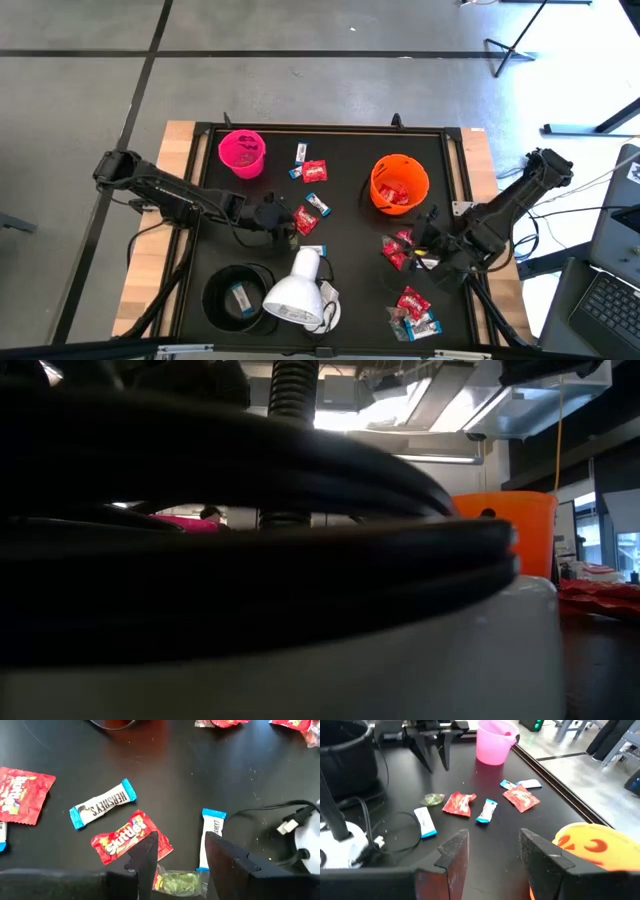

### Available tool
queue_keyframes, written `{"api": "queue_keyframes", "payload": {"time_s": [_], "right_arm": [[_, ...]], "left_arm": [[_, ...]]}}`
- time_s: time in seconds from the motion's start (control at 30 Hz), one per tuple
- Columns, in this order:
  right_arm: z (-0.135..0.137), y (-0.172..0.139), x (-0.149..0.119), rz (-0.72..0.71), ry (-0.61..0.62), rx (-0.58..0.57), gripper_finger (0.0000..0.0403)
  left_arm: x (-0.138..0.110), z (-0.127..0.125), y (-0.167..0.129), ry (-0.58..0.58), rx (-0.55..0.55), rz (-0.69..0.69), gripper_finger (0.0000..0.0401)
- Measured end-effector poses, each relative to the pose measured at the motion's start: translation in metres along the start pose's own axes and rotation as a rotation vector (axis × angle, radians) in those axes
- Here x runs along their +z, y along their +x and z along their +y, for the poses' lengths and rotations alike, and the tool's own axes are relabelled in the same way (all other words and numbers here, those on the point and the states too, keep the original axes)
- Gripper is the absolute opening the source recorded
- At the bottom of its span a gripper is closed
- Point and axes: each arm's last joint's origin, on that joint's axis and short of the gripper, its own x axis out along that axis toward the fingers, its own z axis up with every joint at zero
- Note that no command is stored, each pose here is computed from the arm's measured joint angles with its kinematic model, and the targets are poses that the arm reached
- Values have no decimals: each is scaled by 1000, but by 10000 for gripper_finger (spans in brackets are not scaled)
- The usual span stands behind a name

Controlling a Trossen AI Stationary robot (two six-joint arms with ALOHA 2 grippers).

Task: Sort candy
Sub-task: Put the green gummy into the pink bucket

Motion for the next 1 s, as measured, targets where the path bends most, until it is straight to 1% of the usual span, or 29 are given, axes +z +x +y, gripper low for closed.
{"api": "queue_keyframes", "payload": {"time_s": [0.17, 0.5, 0.87, 1.0], "right_arm": [[1, 1, 1, -10, 26, 0, 170], [13, 10, -7, 11, 5, -25, 170], [18, 15, -12, 18, -2, -41, 170], [18, 15, -12, 18, -2, -41, 170]], "left_arm": [[0, 0, 0, -1, 3, -6, 153], [0, 0, 0, -51, 2, -7, 153], [0, 0, 0, -53, 2, -9, 153], [-1, -4, -1, -41, -9, -8, 153]]}}
